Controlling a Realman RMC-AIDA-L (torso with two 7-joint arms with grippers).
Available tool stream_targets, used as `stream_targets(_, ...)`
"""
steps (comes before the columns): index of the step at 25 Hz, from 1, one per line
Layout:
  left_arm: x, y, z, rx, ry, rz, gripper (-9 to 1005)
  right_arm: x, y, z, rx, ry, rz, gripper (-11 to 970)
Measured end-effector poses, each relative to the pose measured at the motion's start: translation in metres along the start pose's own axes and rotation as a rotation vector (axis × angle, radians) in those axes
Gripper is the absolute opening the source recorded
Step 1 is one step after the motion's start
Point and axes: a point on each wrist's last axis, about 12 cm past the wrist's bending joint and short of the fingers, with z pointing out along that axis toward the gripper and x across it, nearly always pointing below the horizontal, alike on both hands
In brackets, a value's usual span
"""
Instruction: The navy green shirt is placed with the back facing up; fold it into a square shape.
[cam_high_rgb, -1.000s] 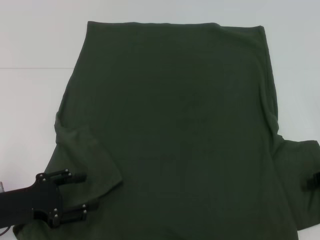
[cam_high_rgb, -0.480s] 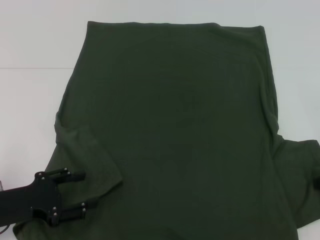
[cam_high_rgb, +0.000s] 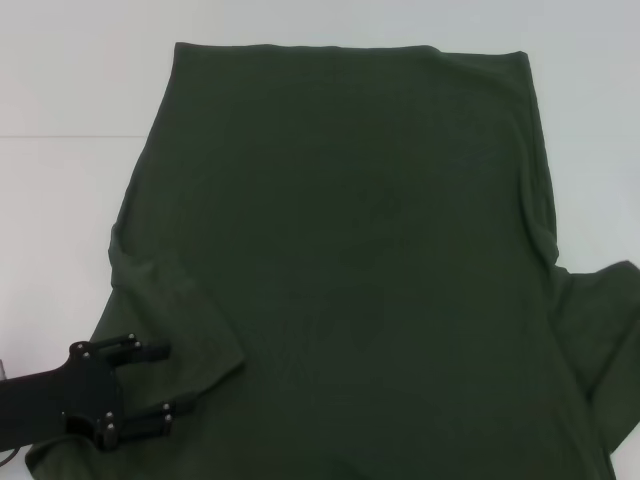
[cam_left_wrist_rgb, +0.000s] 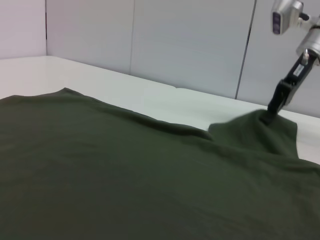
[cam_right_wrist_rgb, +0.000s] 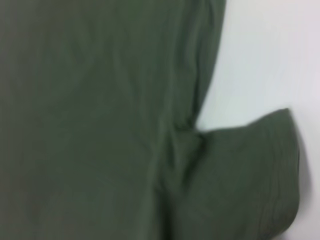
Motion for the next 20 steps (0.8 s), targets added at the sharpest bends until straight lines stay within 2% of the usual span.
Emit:
stream_targets(6,0.000,0.000,0.000,0.003,0.000,0.000,726,-0.013,0.012,-0.020,-0.066,-0.071,-0.047,39)
stream_targets(9,0.000,0.000,-0.001,0.003,0.000,-0.001,725,-0.019,0.022,-0.021,-0.091,-0.076,-0.070,42)
stream_targets(20,0.002,-0.001,-0.002,0.002,0.006,-0.005,725,-0.028,0.070,0.012,-0.137,0.063,-0.202,55)
